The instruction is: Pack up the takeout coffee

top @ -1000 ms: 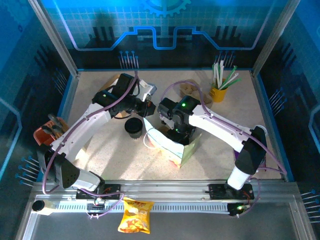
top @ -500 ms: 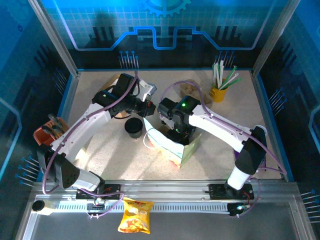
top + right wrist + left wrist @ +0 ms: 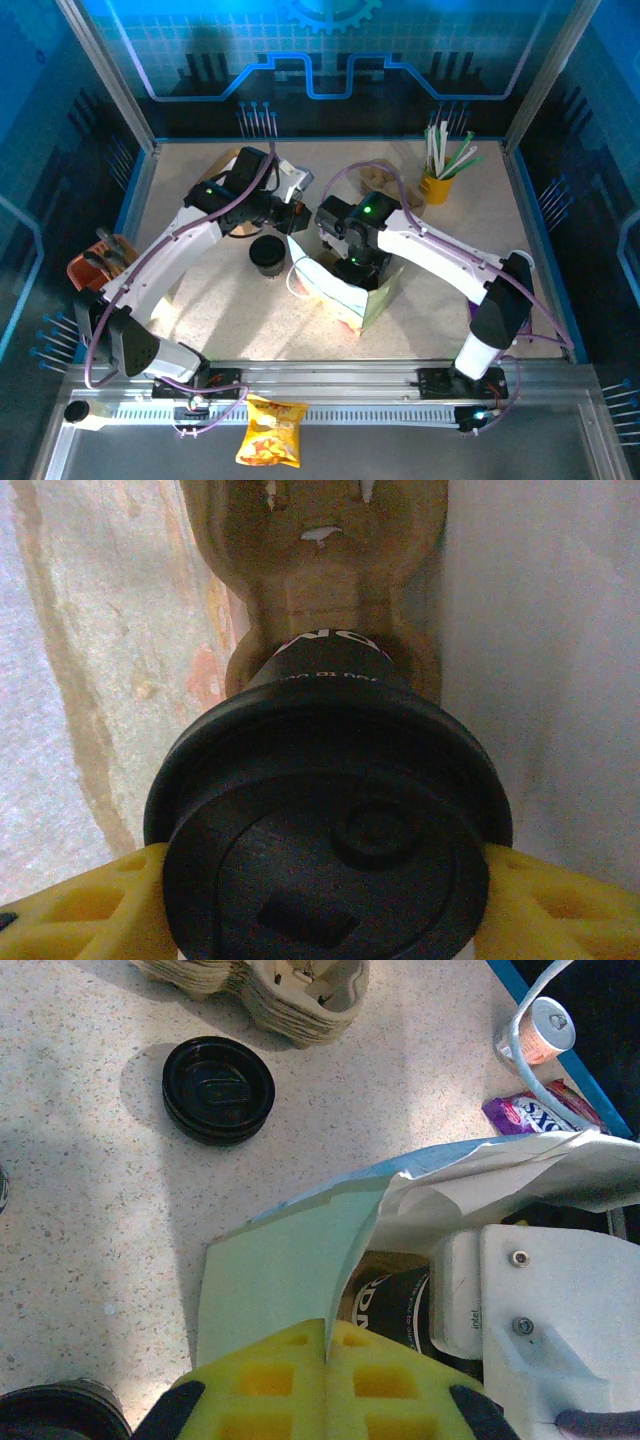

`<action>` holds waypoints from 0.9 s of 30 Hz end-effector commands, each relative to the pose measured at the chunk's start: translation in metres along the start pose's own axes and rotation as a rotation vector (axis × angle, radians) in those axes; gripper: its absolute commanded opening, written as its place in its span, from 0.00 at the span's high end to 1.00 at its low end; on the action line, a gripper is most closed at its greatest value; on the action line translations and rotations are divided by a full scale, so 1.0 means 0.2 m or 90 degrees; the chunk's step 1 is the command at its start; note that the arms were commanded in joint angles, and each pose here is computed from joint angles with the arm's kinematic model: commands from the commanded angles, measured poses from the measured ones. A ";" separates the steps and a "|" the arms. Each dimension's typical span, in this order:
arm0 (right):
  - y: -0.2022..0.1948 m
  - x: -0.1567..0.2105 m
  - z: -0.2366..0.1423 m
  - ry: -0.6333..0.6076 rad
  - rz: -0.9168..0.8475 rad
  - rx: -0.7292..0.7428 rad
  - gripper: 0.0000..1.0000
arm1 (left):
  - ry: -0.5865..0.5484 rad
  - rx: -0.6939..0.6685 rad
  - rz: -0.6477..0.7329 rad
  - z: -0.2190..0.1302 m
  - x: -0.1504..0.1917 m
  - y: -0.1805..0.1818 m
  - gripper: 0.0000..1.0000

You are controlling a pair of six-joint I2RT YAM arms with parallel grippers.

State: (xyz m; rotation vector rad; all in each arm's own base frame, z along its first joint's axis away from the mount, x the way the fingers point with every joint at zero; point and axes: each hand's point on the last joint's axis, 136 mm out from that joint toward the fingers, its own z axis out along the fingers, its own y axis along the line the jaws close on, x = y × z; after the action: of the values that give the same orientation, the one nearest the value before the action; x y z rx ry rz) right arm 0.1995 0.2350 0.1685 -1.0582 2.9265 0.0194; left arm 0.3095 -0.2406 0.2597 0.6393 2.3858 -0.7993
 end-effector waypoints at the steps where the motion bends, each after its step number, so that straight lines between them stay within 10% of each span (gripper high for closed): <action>1: -0.01 0.01 0.01 0.004 0.006 -0.009 0.62 | -0.004 0.002 0.001 -0.01 0.01 -0.01 1.00; 27: -0.02 0.05 0.02 0.032 -0.004 -0.005 0.62 | -0.003 -0.001 0.002 -0.01 0.02 -0.01 1.00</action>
State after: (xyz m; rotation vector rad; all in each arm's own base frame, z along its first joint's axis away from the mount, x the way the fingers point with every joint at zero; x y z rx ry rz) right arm 0.1984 0.2338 0.1689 -1.0712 2.9274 0.0145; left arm 0.3102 -0.2408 0.2581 0.6396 2.3841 -0.7988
